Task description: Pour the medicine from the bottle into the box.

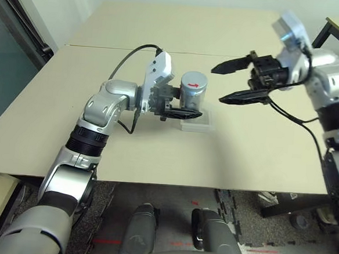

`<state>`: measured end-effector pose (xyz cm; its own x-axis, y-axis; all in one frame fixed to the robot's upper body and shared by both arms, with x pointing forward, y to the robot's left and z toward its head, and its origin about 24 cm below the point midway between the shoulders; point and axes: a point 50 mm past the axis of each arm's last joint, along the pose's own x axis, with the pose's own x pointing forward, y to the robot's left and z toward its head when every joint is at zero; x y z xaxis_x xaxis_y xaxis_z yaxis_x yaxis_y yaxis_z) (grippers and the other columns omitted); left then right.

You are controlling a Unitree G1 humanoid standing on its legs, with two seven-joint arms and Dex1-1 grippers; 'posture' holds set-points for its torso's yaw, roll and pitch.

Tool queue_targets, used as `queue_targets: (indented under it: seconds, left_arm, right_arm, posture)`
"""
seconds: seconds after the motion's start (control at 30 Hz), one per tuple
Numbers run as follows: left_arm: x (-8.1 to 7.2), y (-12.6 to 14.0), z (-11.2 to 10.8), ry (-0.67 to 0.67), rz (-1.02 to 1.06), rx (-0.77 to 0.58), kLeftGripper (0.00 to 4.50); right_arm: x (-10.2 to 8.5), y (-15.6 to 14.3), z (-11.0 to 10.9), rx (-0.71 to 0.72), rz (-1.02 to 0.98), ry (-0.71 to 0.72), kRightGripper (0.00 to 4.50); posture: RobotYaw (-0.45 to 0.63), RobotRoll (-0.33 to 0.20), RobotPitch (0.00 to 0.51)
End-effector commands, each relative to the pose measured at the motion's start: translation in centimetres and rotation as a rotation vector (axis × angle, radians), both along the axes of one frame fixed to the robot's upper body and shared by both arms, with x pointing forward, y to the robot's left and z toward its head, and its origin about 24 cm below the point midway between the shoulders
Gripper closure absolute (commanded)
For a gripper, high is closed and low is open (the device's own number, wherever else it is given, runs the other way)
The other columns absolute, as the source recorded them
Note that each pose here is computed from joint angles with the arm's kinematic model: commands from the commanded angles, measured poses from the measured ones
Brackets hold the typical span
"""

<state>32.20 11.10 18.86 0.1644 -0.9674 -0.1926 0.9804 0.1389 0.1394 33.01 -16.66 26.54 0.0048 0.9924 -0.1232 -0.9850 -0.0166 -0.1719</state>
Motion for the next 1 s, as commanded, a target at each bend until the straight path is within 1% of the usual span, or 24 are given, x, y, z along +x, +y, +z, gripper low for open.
queue_targets:
  seconds: [0.03,0.13,0.27,0.37,0.53,0.73,1.0]
  left_arm:
    - [0.7,0.6,-0.4,0.002,0.045,-0.014,1.96]
    - [1.2,0.7,-0.5,-0.001,0.065,-0.021,1.96]
    - [1.7,0.6,-0.8,-0.002,0.074,-0.021,1.96]
    - [2.0,0.6,-0.9,-0.004,0.078,-0.020,1.96]
    - [2.2,0.5,-0.9,-0.016,0.078,-0.013,1.96]
    - [2.1,0.2,-0.9,-0.023,0.073,-0.015,1.96]
    - [1.9,-0.2,-1.1,-0.020,0.065,-0.022,1.96]
  right_arm:
    - [-0.6,1.6,0.4,0.069,-0.123,-0.003,0.00]
    - [-1.0,3.2,-0.2,0.063,-0.200,0.011,0.00]
    - [-2.0,5.4,-0.8,0.055,-0.205,0.057,0.00]
    - [-2.4,6.3,-0.9,0.045,-0.213,0.067,0.00]
    - [-1.9,7.0,-1.3,-0.022,-0.245,-0.015,0.00]
    - [-0.7,7.6,-1.5,-0.043,-0.297,-0.075,0.00]
    - [-0.1,8.6,-1.7,-0.027,-0.306,-0.090,0.00]
  posture:
    - [0.08,0.000,0.098]
    - [0.07,0.000,0.098]
    - [0.07,0.000,0.092]
    - [0.06,0.000,0.086]
    - [0.06,0.000,0.080]
    - [0.07,0.000,0.077]
    - [0.07,0.000,0.080]
